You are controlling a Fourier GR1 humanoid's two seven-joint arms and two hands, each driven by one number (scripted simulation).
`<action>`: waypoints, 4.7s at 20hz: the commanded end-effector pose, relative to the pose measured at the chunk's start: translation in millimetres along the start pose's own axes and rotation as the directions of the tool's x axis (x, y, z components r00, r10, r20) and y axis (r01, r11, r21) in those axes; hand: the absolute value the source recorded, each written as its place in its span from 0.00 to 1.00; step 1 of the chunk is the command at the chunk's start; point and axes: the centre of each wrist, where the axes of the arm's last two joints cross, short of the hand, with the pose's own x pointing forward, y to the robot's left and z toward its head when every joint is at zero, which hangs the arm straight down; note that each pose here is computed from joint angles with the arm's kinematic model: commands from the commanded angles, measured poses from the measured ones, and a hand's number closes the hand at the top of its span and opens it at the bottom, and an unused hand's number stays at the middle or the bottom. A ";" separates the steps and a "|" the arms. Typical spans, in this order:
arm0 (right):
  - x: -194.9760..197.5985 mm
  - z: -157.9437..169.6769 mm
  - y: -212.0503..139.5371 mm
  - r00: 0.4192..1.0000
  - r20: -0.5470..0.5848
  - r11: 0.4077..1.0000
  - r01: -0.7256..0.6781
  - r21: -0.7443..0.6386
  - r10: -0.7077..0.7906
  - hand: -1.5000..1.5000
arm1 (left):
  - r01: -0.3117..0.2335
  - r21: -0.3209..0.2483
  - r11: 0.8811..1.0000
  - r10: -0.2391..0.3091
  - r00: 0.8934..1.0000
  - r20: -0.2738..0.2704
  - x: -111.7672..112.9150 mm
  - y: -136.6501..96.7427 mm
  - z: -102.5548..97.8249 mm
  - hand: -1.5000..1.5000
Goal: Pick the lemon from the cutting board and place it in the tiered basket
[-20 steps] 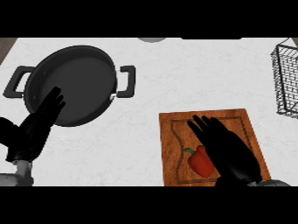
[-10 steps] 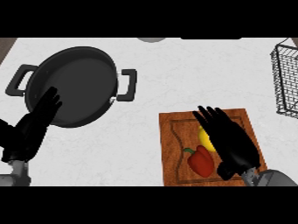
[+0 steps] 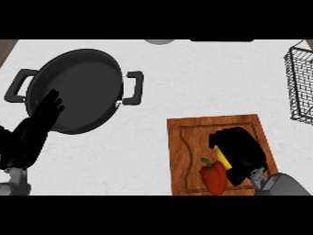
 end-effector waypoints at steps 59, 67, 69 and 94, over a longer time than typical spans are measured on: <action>-353.7 117.5 -192.8 0.840 0.173 0.659 0.516 -0.548 -0.514 1.00 | 0.008 -0.005 1.000 -0.008 1.000 0.000 11.1 3.2 -17.0 0.50; -349.9 85.2 -170.4 0.853 0.141 0.689 0.494 -0.531 -0.503 1.00 | -0.005 -0.020 1.000 0.005 1.000 0.026 18.2 -10.6 -16.5 0.50; -348.2 77.3 -156.8 0.862 0.119 0.674 0.465 -0.574 -0.494 1.00 | 0.004 -0.012 1.000 -0.004 1.000 0.017 6.4 -8.1 -8.4 0.50; -315.3 11.9 -161.5 0.710 0.289 0.396 0.630 -0.668 -0.643 0.00 | -0.004 -0.010 1.000 0.005 1.000 0.028 1.0 -20.0 -13.3 0.50</action>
